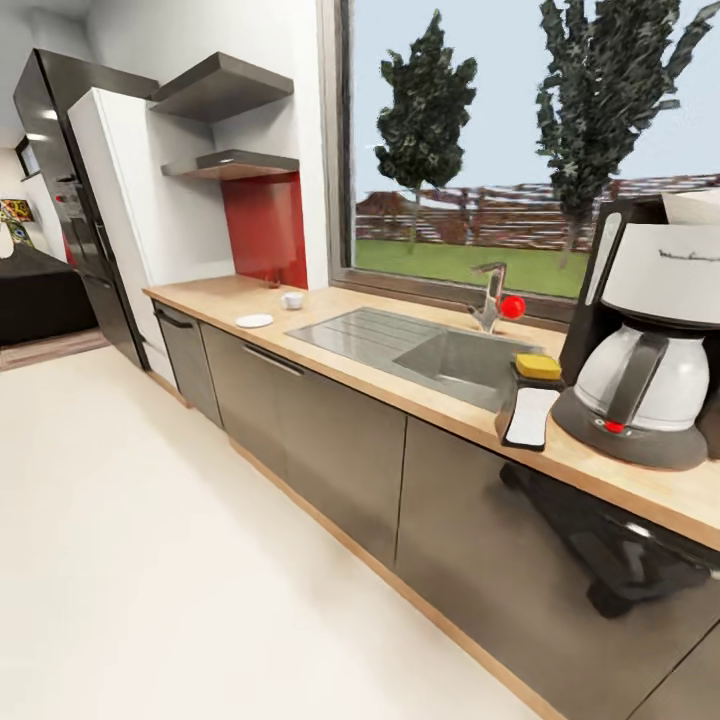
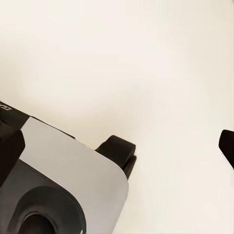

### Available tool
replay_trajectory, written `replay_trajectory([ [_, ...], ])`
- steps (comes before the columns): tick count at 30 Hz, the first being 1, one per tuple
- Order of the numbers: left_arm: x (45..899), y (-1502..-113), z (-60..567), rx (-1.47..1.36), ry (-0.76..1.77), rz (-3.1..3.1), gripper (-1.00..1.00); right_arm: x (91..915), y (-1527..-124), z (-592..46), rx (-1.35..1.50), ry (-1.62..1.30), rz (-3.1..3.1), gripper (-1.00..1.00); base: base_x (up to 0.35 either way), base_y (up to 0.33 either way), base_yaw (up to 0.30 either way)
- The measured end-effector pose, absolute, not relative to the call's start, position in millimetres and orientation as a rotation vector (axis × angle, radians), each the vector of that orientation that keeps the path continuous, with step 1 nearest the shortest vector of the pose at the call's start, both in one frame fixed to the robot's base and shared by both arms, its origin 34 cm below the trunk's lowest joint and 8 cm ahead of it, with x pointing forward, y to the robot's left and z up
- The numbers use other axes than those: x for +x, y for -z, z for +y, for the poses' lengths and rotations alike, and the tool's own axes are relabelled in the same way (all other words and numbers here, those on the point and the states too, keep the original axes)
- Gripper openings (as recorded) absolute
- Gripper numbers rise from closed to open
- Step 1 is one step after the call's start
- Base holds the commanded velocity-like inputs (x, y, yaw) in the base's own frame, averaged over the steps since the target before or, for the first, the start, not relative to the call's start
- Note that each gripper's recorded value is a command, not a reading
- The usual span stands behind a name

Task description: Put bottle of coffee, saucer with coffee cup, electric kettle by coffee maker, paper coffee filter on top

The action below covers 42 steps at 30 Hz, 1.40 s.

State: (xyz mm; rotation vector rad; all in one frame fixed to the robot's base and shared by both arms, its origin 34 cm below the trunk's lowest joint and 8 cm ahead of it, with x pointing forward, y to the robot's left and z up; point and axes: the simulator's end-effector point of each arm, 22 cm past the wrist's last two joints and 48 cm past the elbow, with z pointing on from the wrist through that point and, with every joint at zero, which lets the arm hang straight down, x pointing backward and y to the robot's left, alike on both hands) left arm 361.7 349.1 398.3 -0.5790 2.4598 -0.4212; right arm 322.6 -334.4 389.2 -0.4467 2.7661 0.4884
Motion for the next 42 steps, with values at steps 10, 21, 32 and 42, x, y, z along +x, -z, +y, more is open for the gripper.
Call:
replay_trajectory([
  [10,361.7,-398.4,349.7,-0.580,0.420,2.459,1.00,322.7,-389.1,-332.9,-0.445,-0.492,2.765,1.00,0.257,0.194,0.226],
  [21,361.7,-398.4,349.6,-0.580,0.420,2.459,1.00,322.7,-389.0,-333.2,-0.444,-0.489,2.765,1.00,0.269,0.194,0.254],
  [32,361.8,-398.4,349.6,-0.580,0.420,2.459,1.00,322.6,-389.1,-333.9,-0.448,-0.488,2.764,1.00,0.294,0.193,0.032],
  [42,361.8,-398.4,349.6,-0.580,0.420,2.459,1.00,323.1,-389.3,-334.1,-0.449,-0.487,2.762,1.00,0.298,0.193,0.001],
])
